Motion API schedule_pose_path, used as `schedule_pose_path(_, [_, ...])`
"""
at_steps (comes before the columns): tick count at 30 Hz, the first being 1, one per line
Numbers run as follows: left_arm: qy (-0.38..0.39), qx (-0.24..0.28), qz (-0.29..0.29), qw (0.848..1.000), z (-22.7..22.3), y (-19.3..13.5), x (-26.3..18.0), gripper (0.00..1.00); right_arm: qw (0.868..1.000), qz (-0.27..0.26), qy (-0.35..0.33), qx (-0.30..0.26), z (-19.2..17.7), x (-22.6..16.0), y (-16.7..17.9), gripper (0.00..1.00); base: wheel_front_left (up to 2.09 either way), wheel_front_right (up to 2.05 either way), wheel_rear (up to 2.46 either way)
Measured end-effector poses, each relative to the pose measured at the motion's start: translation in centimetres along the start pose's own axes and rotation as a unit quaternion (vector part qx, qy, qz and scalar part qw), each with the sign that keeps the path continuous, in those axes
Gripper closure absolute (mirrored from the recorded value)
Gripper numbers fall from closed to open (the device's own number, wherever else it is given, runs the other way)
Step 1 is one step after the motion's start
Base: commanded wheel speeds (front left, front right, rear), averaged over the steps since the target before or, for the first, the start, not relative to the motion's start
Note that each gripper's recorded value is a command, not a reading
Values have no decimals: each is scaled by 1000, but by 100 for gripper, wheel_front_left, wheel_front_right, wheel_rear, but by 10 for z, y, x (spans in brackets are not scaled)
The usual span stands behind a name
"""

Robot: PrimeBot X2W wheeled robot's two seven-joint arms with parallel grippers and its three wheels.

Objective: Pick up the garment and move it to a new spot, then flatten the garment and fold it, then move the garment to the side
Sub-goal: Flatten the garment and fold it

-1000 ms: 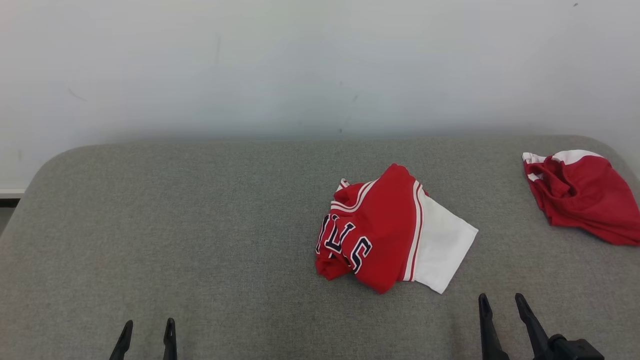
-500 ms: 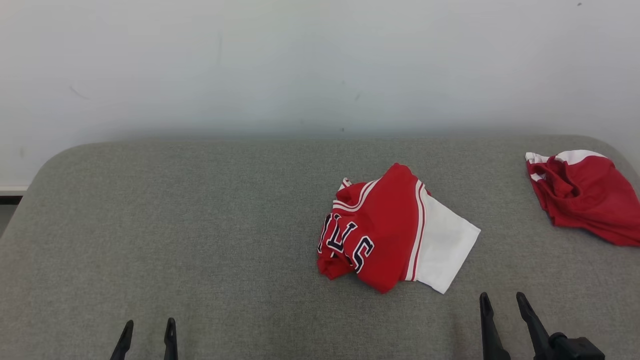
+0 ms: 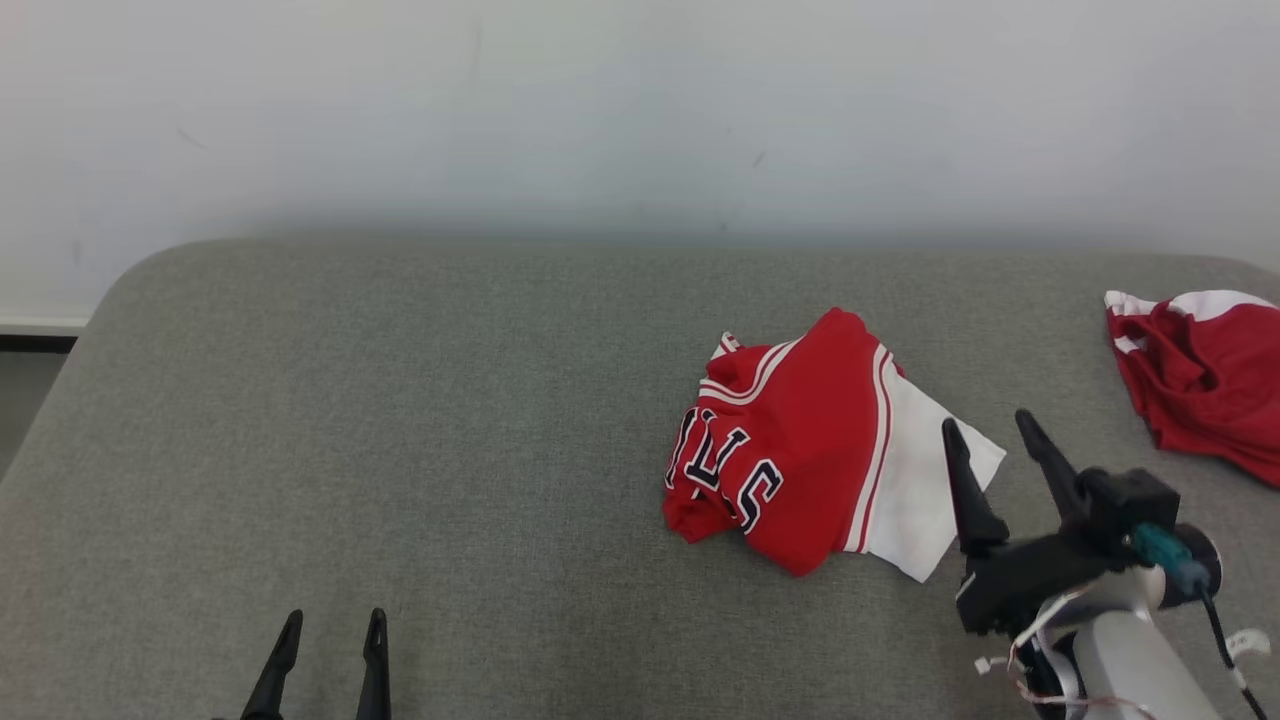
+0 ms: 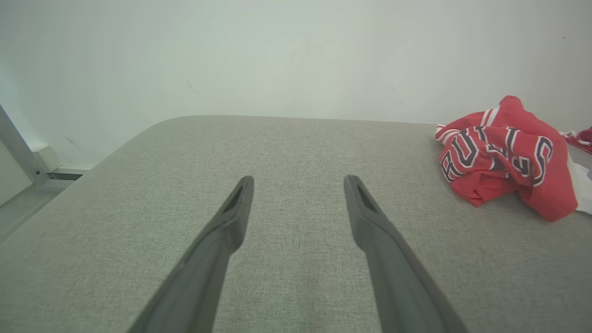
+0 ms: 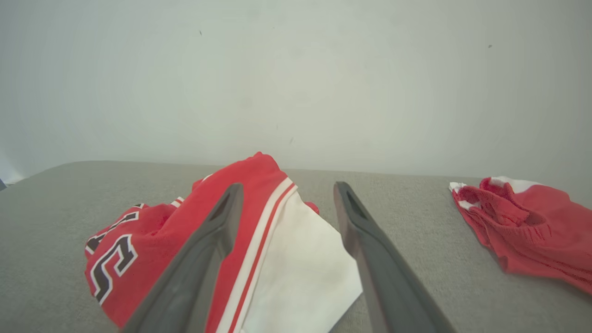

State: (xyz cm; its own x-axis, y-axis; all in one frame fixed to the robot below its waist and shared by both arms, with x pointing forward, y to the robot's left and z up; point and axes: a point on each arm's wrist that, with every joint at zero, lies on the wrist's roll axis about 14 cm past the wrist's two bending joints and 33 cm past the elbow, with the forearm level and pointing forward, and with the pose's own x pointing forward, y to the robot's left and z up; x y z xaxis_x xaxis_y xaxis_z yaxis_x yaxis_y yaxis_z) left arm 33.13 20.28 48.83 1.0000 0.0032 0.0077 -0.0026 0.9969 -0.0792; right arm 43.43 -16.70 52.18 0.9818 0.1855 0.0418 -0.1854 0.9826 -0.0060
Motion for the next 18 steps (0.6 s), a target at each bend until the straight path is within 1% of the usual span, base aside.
schedule_pose_path(4, [4, -3, 2, 1000, -3, 1, 5, 0, 1000, 4, 18, -10, 0, 31, -7, 0, 0, 0, 0])
schedule_pose_path(8, [10, -6, 7, 1000, -7, 3, 10, 0, 998, 0, 50, -26, -11, 54, -21, 0, 0, 0, 0])
schedule_pose_path(13, [18, -6, 19, 1000, -12, 8, 12, 0, 993, -13, 107, -40, -37, 73, -40, 0, 0, 0, 0])
schedule_pose_path(18, [27, -5, 30, 999, -17, 14, 14, 0, 985, -26, 163, -42, -72, 77, -54, 0, 0, 0, 0])
